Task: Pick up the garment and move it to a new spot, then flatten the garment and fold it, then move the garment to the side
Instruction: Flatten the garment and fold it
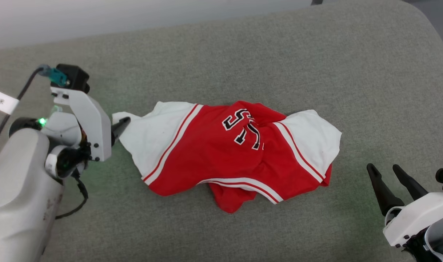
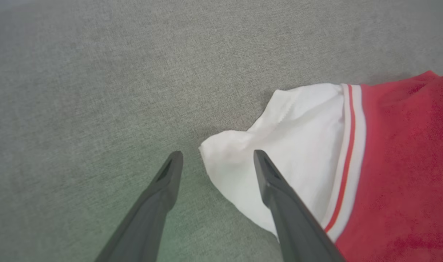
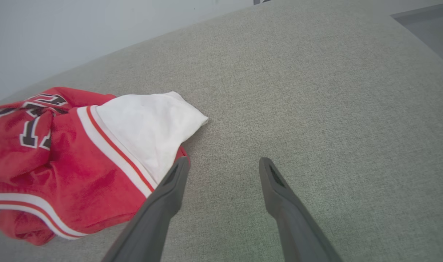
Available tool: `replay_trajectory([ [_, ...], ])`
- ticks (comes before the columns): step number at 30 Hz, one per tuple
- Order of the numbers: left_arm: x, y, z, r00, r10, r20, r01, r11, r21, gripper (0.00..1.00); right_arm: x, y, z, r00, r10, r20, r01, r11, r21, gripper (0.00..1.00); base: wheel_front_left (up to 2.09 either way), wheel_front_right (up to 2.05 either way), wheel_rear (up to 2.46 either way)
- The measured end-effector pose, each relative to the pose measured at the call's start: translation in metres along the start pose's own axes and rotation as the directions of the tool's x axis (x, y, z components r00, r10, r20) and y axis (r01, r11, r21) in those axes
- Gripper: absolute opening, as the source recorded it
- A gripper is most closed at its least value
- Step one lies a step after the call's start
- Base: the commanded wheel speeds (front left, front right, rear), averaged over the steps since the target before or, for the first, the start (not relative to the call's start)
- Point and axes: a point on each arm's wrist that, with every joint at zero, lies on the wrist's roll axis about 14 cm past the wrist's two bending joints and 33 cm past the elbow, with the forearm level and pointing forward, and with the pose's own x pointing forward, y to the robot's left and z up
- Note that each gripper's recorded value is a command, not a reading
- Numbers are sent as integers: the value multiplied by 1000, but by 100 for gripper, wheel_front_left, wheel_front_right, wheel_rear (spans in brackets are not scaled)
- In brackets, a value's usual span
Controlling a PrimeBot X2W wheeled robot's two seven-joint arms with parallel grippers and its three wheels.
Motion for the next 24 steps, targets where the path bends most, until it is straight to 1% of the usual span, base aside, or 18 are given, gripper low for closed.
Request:
replay_trajectory([
  [3, 11, 0, -13, 999, 1, -53, -2, 1000, -18, 100, 2, -3, -3, 1000, -11, -9, 11, 1000, 1, 100, 0, 0, 0],
  [9, 19, 10, -30, 991, 36, -126, -37, 999, -10, 100, 7, -2, -3, 1000, -7, -14, 7, 1000, -5, 100, 0, 0, 0],
  [14, 26, 14, -31, 989, 42, -145, -49, 998, -39, 100, 12, 0, -4, 1000, 1, -25, -1, 1000, -11, 100, 0, 0, 0],
  [17, 29, 15, -31, 987, 44, -155, -51, 998, -40, 100, 14, 1, -5, 1000, 3, -30, -4, 1000, -15, 100, 0, 0, 0],
  [22, 38, 8, -30, 986, 25, -166, -35, 998, -58, 99, 18, 3, -4, 999, 8, -38, -9, 1000, -21, 100, 0, 0, 0],
  [23, 40, 6, -30, 985, 21, -170, -32, 997, -63, 92, 19, 3, -3, 999, 10, -36, -11, 1000, -23, 100, 0, 0, 0],
  [24, 41, 5, -30, 984, 21, -176, -32, 998, -60, 52, 20, 3, -4, 999, 11, -40, -12, 1000, -25, 100, 0, 0, 0],
])
